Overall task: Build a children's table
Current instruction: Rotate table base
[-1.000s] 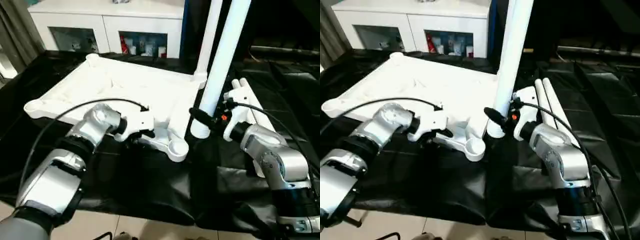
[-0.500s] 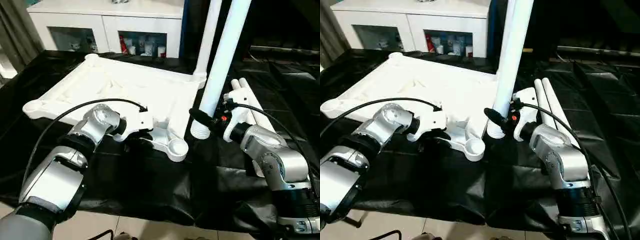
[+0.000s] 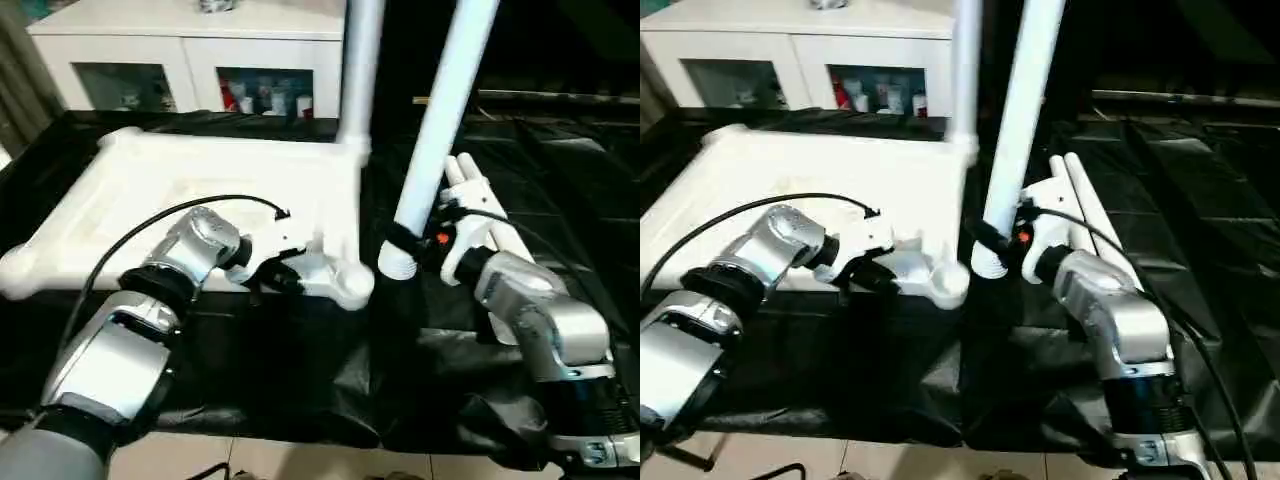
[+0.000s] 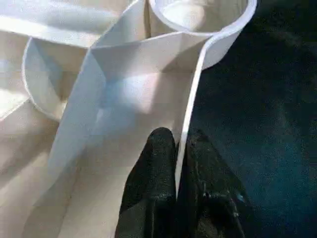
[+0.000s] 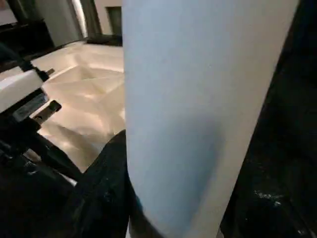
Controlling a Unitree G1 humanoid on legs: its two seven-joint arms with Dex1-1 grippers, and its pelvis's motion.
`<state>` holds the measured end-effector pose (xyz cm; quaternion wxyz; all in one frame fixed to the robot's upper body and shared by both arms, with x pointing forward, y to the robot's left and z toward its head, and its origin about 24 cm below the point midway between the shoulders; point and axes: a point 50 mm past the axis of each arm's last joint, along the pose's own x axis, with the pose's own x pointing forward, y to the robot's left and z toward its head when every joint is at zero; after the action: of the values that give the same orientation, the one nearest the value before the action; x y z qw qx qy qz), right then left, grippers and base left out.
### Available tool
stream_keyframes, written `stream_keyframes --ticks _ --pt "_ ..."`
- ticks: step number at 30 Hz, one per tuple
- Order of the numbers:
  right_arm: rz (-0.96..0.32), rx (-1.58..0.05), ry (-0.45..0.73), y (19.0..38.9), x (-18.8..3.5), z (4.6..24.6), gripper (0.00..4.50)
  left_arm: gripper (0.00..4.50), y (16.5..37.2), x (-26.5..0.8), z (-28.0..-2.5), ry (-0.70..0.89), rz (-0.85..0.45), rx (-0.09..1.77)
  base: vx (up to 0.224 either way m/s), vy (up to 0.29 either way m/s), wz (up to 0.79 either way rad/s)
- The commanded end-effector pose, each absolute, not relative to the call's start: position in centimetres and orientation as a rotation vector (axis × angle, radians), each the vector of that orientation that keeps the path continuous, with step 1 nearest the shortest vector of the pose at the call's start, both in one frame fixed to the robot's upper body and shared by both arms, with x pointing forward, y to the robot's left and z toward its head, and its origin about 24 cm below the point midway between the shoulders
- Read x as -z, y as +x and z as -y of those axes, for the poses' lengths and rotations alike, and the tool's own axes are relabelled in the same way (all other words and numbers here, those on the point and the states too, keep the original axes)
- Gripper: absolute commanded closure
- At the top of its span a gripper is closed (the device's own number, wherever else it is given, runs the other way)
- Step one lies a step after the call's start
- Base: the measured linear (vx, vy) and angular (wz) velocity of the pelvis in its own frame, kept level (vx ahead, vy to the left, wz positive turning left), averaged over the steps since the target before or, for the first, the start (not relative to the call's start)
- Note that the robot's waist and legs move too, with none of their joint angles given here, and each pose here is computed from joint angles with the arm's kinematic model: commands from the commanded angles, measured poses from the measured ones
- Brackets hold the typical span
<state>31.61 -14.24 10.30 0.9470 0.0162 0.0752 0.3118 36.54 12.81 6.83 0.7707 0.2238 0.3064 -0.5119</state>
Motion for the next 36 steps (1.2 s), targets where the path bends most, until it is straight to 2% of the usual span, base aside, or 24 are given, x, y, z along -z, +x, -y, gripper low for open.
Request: stream_keyframes --ticks 1,3,5,11,24,31,36 --pt "-0.130 -0.632 0.012 31.8 -10.4 14.0 2.58 4.38 35.8 -4.5 -14.2 0.387 -0.751 0.980 0.000 0.000 0.00" --pt "-0.137 -0.632 0.026 32.0 -10.2 13.7 2.59 4.40 35.4 -4.4 -12.5 0.332 -0.653 1.007 0.000 0.000 0.00" --pt "-0.139 -0.634 0.037 32.0 -10.2 13.7 2.59 4.48 35.3 -4.3 -12.2 0.334 -0.631 1.022 0.000 0.000 0.00" --pt "-0.126 -0.643 0.075 32.3 -10.6 13.8 2.59 4.50 34.1 -4.0 -11.6 0.441 -0.502 1.135 0.000 0.000 0.00" --pt "-0.123 -0.654 0.088 32.1 -10.5 13.8 2.59 4.50 32.8 -4.2 -12.4 0.534 -0.443 1.229 0.000 0.000 0.00" --pt "-0.169 -0.747 0.075 31.9 -9.9 12.7 2.59 4.50 32.3 -4.5 -12.5 0.497 -0.416 1.291 0.000 0.000 0.00" --pt "-0.185 -0.749 0.076 33.0 -9.5 11.5 2.59 4.50 32.4 -4.4 -12.6 0.508 -0.413 1.279 0.000 0.000 0.00"
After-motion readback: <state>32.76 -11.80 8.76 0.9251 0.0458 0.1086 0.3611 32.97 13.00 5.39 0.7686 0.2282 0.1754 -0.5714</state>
